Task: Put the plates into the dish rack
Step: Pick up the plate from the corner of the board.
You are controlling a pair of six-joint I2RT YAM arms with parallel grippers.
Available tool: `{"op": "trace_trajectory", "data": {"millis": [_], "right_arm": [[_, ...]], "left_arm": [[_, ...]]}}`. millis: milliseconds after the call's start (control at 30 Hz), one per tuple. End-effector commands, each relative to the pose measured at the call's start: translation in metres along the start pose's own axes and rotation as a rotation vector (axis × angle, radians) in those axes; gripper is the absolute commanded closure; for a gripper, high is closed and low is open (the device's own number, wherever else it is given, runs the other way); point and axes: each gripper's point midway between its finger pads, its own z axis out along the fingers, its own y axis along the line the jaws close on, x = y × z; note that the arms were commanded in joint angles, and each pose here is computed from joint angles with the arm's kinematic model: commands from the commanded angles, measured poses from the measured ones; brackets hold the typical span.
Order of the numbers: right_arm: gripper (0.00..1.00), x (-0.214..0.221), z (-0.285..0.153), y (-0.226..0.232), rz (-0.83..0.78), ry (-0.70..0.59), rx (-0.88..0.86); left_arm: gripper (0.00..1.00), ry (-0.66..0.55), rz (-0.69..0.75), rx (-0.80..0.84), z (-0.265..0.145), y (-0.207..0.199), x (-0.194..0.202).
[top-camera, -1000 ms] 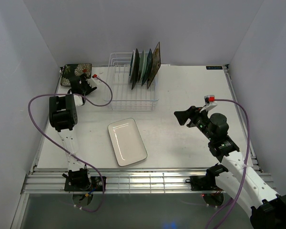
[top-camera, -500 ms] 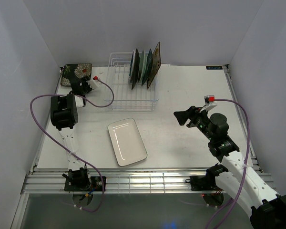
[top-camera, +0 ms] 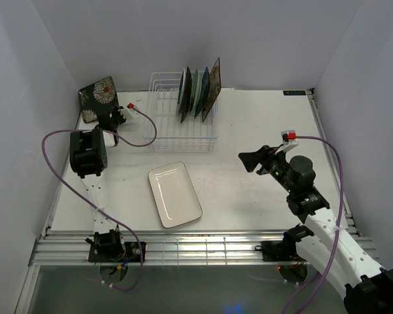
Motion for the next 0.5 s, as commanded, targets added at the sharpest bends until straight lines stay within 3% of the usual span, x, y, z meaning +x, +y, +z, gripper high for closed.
{"op": "trace_trajectory", "data": {"millis": [0,200,467], "right_arm": [[0.27,-0.006,-0.002,0.009,0.0,-0.034,-0.042],[0.27,-0.005,-0.002,0.008,0.005,-0.034,-0.042],[0.27,-0.005,-0.001,0.01,0.006,-0.03,-0.048]], "left_arm": [[1.0,-0.057,-0.055,-0.047,-0.01,0.032,-0.022],[1.0,-0.074,-0.105,-0.07,-0.023,0.045,-0.032],[1.0,-0.177,-0.184,-0.116,-0.064,0.089,-0.075]]}}
